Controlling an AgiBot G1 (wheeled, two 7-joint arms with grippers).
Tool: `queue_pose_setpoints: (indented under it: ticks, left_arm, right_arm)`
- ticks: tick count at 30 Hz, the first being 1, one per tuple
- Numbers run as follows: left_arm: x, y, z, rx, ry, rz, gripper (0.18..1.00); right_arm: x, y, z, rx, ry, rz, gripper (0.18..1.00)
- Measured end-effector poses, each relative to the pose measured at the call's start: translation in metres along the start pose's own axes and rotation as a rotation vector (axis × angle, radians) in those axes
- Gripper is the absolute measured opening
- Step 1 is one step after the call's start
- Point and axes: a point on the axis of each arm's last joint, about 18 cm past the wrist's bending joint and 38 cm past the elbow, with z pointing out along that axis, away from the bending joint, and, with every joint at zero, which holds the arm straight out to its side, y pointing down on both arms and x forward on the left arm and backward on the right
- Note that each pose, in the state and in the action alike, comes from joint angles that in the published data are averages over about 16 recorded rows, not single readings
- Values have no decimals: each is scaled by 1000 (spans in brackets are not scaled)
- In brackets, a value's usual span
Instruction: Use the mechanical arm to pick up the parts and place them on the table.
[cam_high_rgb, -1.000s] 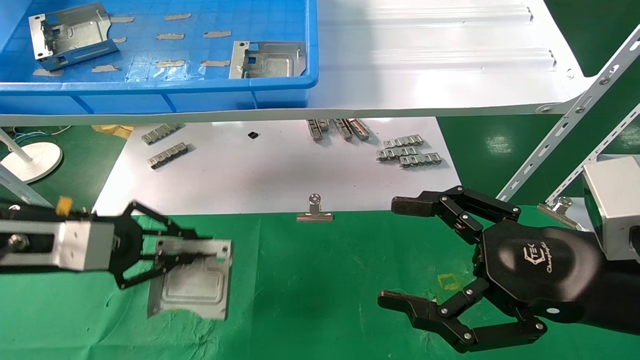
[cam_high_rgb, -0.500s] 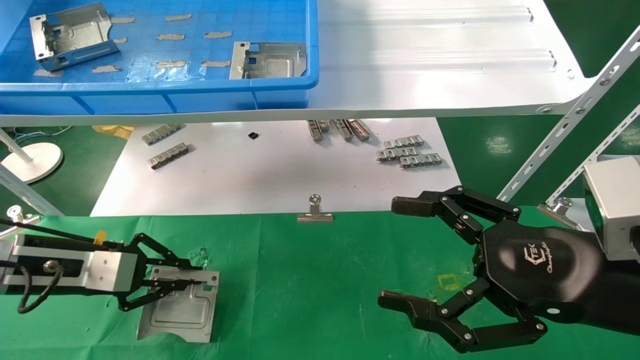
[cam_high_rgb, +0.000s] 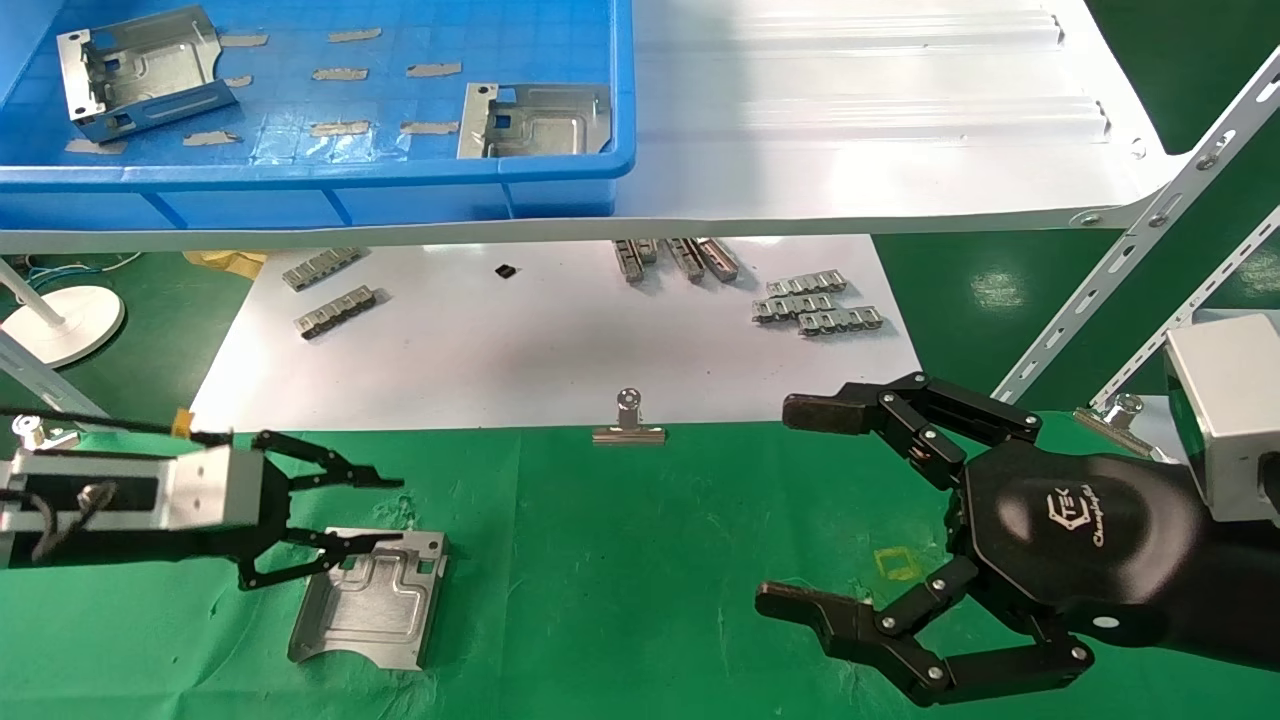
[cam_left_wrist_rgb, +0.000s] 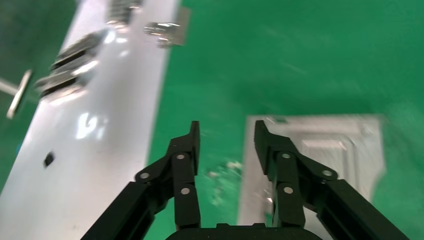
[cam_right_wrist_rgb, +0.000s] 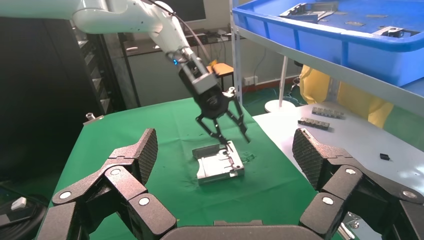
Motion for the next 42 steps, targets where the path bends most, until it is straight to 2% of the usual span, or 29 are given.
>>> queue_pose_setpoints:
  ticks: [5,10,23,34,42]
  left_arm:
    - [-5,-4,-4,54,-59,-116,466]
    - [-8,-6,-7,93,-98,-194,569]
    - [-7,-8,-5,116,-100,-208,861]
    - [-3,-24,-2,198,-94,-240,976]
    - [2,-40,-2,270,-84,-270,998]
  right_arm:
    - [0,0,0,0,0,0,1000]
    - [0,0,0,0,0,0,1000]
    - [0,0,0,0,0,0,1000]
    - [0,0,0,0,0,0,1000]
    - [0,0,0,0,0,0,1000]
